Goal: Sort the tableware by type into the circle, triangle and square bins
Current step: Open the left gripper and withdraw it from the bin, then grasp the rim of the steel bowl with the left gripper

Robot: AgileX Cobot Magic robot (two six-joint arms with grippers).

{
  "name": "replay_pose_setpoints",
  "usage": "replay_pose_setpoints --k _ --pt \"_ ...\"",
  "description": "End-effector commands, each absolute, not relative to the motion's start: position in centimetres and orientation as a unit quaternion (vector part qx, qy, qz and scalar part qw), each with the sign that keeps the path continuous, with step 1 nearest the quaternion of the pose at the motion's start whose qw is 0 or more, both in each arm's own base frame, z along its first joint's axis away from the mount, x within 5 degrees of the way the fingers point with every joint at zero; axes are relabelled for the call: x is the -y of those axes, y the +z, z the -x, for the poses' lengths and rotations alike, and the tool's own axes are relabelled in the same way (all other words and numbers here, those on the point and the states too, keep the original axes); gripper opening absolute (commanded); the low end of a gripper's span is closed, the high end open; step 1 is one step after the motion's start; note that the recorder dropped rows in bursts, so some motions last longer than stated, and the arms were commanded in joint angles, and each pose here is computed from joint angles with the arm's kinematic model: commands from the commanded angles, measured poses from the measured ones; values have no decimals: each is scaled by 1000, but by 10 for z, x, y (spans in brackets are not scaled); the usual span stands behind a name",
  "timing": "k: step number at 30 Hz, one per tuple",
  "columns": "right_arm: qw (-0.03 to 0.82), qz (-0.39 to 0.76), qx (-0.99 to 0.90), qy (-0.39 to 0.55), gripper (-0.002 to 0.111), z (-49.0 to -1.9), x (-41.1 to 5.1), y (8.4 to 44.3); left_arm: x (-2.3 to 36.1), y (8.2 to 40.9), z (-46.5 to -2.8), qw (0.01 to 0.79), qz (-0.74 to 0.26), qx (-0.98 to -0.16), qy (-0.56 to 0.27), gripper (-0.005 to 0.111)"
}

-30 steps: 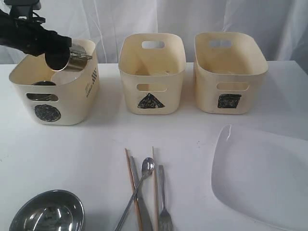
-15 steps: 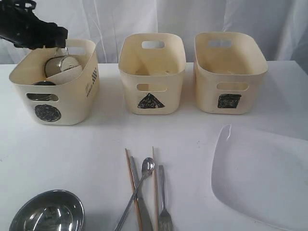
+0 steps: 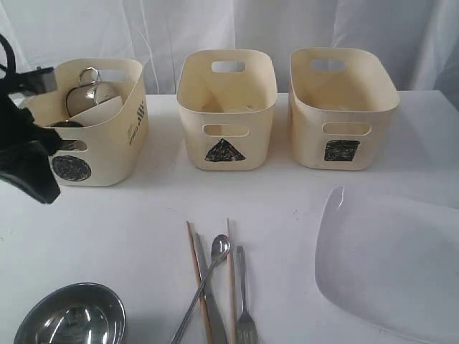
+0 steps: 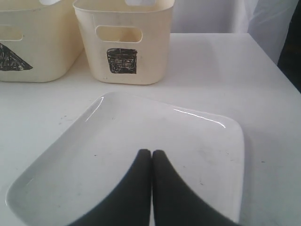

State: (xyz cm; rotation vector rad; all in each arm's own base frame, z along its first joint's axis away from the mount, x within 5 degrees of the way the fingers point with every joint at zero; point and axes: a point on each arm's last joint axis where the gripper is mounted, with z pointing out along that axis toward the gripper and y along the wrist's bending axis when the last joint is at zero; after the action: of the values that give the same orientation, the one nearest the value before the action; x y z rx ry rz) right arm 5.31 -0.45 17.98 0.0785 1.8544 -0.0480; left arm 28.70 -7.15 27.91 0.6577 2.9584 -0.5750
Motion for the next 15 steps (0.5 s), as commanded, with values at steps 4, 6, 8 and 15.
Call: replay_pose_setpoints --k 4,6,8,15 --pt "605 -33 -795 -24 0 -53 5 181 67 223 -244 -95 -204 -952 -206 6" --pt "605 -33 -795 -24 0 -53 5 181 66 214 -239 -100 -200 -953 -204 14" --pt "605 -33 -795 -24 0 -53 5 181 66 208 -236 -100 -200 -953 -206 23" --pt "605 -33 -795 -24 0 -53 5 181 75 193 -228 -66 -229 -935 -264 46"
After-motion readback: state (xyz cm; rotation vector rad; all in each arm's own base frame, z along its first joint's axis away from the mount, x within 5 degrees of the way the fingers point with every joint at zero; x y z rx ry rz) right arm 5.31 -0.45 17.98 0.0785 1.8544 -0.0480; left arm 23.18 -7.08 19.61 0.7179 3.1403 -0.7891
